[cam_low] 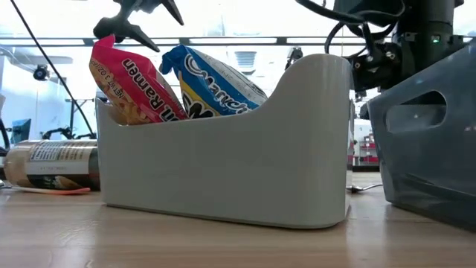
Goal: Pick & Place Food Item
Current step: Put the yellow spoon into the black bin
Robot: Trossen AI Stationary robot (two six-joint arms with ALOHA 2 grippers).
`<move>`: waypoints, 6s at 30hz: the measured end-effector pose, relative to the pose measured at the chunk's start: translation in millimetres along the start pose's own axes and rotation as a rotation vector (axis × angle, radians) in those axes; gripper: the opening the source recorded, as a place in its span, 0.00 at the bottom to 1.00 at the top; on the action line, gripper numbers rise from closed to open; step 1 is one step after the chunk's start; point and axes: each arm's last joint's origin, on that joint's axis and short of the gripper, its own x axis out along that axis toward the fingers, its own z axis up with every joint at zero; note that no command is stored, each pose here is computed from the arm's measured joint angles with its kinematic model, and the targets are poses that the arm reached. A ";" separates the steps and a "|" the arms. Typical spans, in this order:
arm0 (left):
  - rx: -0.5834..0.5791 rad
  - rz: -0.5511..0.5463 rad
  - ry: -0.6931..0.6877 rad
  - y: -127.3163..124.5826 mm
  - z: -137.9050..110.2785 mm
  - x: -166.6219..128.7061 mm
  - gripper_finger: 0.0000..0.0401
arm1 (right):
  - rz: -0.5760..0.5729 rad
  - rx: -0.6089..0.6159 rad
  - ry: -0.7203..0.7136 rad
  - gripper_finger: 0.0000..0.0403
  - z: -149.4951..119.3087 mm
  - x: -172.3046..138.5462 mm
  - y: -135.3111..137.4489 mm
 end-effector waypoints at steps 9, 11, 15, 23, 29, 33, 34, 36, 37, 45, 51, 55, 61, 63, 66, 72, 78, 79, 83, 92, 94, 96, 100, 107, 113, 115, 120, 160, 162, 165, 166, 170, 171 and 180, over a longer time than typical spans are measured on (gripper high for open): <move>0.016 -0.008 0.036 0.3 -1.3 0.0 0.79 | -0.004 -0.011 0.006 0.62 4.5 1.9 2.4; 0.018 -0.007 0.036 0.4 -1.3 0.1 0.79 | 0.014 -0.008 0.009 0.62 4.2 1.0 2.8; 0.036 -0.007 0.037 0.5 -1.4 0.1 0.79 | 0.062 -0.011 0.034 0.62 3.4 1.1 3.2; 0.047 -0.008 0.038 0.6 -1.5 0.1 0.79 | 0.090 0.080 0.025 0.62 7.5 -5.8 -4.5; 0.050 0.006 0.048 2.1 -2.3 0.2 0.79 | 0.133 0.179 0.019 0.62 16.9 -12.3 -9.5; 0.051 0.013 0.051 2.7 -2.6 0.1 0.79 | 0.157 0.320 0.051 0.62 21.6 -10.2 -18.0; 0.051 0.013 0.051 2.7 -2.6 0.1 0.79 | 0.158 0.363 0.056 0.62 22.6 -9.7 -20.2; 0.051 0.013 0.051 2.7 -2.6 0.1 0.79 | 0.156 0.424 0.062 0.62 23.7 -9.4 -23.4; 0.051 0.013 0.051 2.7 -2.6 0.1 0.79 | 0.156 0.434 0.064 0.62 24.2 -8.8 -24.3; 0.071 0.013 0.049 2.9 -2.0 0.2 0.79 | 0.125 0.526 0.110 0.62 25.2 3.7 -25.4; 0.070 0.016 0.045 3.6 -0.5 0.5 0.79 | 0.102 0.577 0.119 0.62 25.7 8.5 -26.1; 0.069 0.019 0.041 4.4 1.0 0.8 0.79 | 0.082 0.611 0.138 0.62 25.7 14.1 -26.4; 0.088 0.020 0.039 4.7 1.8 1.0 0.79 | 0.059 0.648 0.168 0.62 27.3 20.0 -26.1; 0.088 0.020 0.038 4.8 2.0 1.0 0.79 | 0.032 0.652 0.171 0.62 29.1 19.4 -25.8; 0.091 0.022 0.036 5.2 2.7 1.1 0.79 | -0.046 0.651 0.177 0.62 31.0 17.2 -27.5; 0.100 0.024 0.036 5.6 3.2 1.3 0.79 | -0.138 0.636 0.214 0.62 38.7 18.7 -37.4; 0.105 0.037 0.051 7.2 2.2 0.9 0.79 | -0.149 0.625 0.209 0.62 45.3 18.1 -44.0; 0.106 0.041 0.054 7.7 2.0 0.9 0.79 | -0.148 0.626 0.205 0.61 46.0 17.4 -45.7; 0.113 0.043 0.055 7.9 1.9 0.9 0.79 | -0.146 0.631 0.196 0.50 46.8 18.7 -52.9; 0.113 0.042 0.057 7.9 1.8 0.9 0.79 | -0.112 0.592 0.177 0.14 47.2 22.5 -55.1; 0.113 0.040 0.062 7.8 1.7 0.9 0.79 | -0.109 0.583 0.174 0.07 47.6 22.7 -54.9; 0.113 0.040 0.062 7.8 1.7 0.9 0.79 | -0.104 0.577 0.171 0.06 48.0 22.7 -54.8; 0.113 0.040 0.062 7.9 1.7 0.9 0.79 | -0.100 0.564 0.172 0.06 47.9 22.8 -54.7; 0.113 0.033 0.075 7.7 1.3 0.9 0.79 | -0.090 0.535 0.118 0.05 50.4 12.4 -55.7; 0.124 0.027 0.084 7.6 1.1 0.4 0.79 | -0.026 0.534 0.033 0.05 47.7 -20.3 -53.6; 0.145 0.023 0.089 7.6 0.9 0.2 0.79 | 0.000 0.536 -0.006 0.05 44.6 -34.8 -52.0; 0.190 -0.002 0.101 6.5 1.0 -1.3 0.79 | 0.077 0.481 -0.119 0.05 33.7 -74.8 -36.2; 0.273 -0.147 0.105 5.6 2.8 -22.0 0.79 | 0.154 0.568 -0.008 0.05 -13.6 -54.6 119.5; 0.273 -0.150 0.109 5.7 2.7 -22.5 0.79 | 0.117 0.594 0.002 0.05 -18.3 -48.2 115.9; 0.274 -0.148 0.110 6.6 2.5 -23.9 0.79 | 0.097 0.605 -0.005 0.05 -21.9 -44.5 112.3; 0.273 -0.149 0.109 6.6 2.6 -24.0 0.79 | 0.093 0.601 -0.003 0.05 -22.7 -43.7 111.5; 0.274 -0.149 0.109 6.9 2.6 -24.5 0.79 | 0.095 0.554 -0.002 0.05 -23.7 -37.5 111.1; 0.274 -0.149 0.109 6.9 2.6 -24.5 0.79 | 0.096 0.543 -0.001 0.05 -24.0 -35.9 111.0; 0.281 -0.149 0.109 6.9 2.5 -24.5 0.79 | 0.070 0.412 0.004 0.05 -31.4 -18.2 102.0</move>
